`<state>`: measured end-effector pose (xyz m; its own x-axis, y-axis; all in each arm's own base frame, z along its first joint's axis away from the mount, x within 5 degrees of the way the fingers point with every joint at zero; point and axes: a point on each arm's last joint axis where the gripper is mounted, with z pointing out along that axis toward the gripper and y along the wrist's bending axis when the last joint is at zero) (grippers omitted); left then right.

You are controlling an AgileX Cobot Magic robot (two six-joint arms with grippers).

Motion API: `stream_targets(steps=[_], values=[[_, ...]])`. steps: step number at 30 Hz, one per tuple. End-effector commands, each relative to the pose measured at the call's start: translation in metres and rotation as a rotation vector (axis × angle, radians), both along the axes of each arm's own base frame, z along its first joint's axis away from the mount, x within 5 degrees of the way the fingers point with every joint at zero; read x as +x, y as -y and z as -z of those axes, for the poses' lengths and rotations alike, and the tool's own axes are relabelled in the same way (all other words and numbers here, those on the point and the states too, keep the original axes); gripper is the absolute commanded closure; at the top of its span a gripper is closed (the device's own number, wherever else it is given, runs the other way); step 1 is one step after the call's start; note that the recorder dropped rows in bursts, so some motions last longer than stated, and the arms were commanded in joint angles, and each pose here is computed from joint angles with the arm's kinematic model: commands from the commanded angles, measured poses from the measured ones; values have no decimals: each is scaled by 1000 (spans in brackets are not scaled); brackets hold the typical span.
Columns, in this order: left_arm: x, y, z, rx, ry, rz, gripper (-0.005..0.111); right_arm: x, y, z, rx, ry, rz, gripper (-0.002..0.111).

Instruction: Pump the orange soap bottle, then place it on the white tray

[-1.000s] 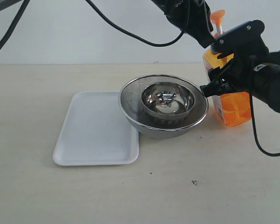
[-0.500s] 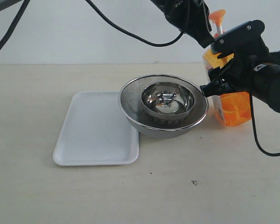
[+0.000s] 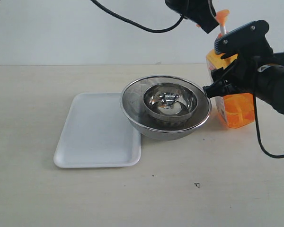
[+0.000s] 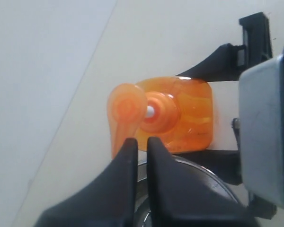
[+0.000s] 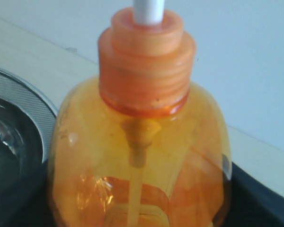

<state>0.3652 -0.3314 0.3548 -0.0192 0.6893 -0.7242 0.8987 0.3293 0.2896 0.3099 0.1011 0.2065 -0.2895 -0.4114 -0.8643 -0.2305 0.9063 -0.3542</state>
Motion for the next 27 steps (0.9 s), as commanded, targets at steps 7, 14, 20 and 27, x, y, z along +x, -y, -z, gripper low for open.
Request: stream_targets(steps=[7,14,20,27], values=[[1,6,-22,-168,109,7,102,1,-1,-3,-5,13,-11,108],[10,10,-19,-228,145,-37,102,1,-2,-3,0,13,-13,108],[16,15,-3,-214,115,-43,102,1,-2,-3,0,13,-13,108],[19,18,9,-206,80,-54,102,1,-2,-3,0,13,-13,108]])
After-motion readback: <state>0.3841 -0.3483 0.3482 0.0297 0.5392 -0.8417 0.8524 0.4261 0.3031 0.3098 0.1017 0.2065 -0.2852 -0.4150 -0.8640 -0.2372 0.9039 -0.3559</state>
